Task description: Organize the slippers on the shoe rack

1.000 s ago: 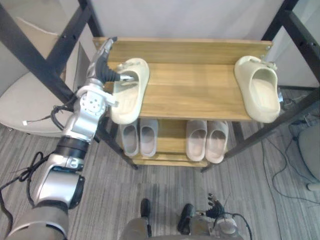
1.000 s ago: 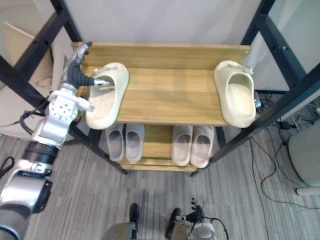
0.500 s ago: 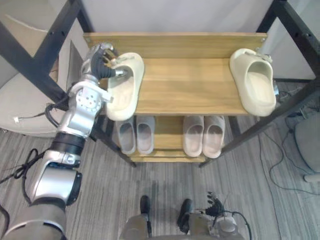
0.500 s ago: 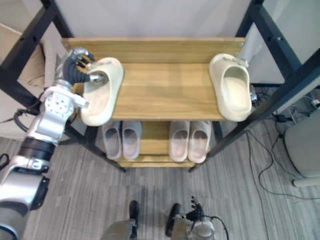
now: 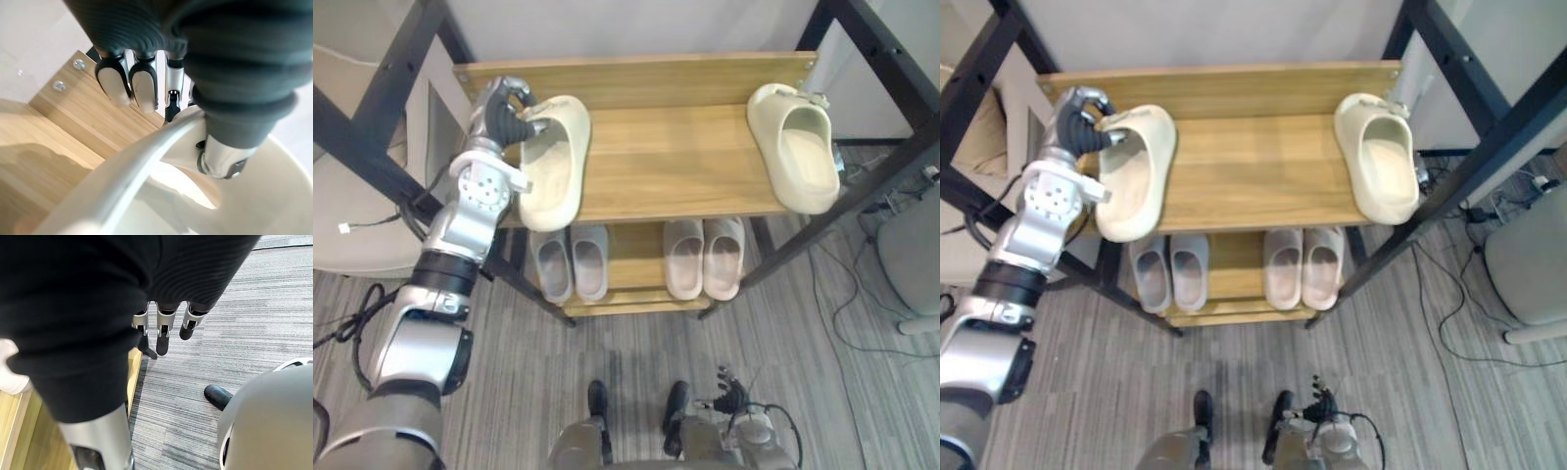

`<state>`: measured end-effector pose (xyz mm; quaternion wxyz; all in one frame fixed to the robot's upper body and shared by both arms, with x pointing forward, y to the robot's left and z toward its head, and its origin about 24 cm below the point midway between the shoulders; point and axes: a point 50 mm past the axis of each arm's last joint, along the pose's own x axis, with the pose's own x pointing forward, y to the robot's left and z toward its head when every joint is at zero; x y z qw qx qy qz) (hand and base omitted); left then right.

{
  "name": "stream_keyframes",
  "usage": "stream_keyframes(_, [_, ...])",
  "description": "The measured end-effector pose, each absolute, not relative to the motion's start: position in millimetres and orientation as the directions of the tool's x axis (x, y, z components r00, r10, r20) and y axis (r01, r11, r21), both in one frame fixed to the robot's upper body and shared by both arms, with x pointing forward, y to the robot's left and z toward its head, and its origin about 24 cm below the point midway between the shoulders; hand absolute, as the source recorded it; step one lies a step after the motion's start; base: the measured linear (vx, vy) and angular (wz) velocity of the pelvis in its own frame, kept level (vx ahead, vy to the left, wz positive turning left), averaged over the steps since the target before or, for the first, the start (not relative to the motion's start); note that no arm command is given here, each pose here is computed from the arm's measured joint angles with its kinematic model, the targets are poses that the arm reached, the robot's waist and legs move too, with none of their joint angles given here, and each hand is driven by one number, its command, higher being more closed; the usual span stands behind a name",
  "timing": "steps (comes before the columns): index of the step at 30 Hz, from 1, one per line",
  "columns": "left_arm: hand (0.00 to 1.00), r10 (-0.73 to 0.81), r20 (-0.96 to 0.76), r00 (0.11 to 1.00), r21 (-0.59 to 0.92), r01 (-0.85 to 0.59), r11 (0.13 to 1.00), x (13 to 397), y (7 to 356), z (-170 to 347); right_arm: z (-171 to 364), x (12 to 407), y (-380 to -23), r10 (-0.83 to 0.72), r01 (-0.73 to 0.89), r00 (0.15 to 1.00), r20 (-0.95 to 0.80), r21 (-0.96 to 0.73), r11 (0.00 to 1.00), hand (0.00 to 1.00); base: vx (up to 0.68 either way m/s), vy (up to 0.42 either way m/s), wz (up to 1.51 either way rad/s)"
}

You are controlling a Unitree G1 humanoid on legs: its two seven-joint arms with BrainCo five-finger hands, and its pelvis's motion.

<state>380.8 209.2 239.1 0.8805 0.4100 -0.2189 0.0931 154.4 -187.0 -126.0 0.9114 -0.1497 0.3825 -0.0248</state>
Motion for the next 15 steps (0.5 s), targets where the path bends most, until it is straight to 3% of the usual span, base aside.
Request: stream_keyframes(15, [1.0, -0.134, 0.483, 0.865, 0.651, -0.253, 0.716, 395.0, 147.1, 258.3, -124.0, 158.1, -198.6, -0.188, -0.032, 0.706, -0.683, -0.296, 0.955, 0.0, 0.0, 0.035, -0.07])
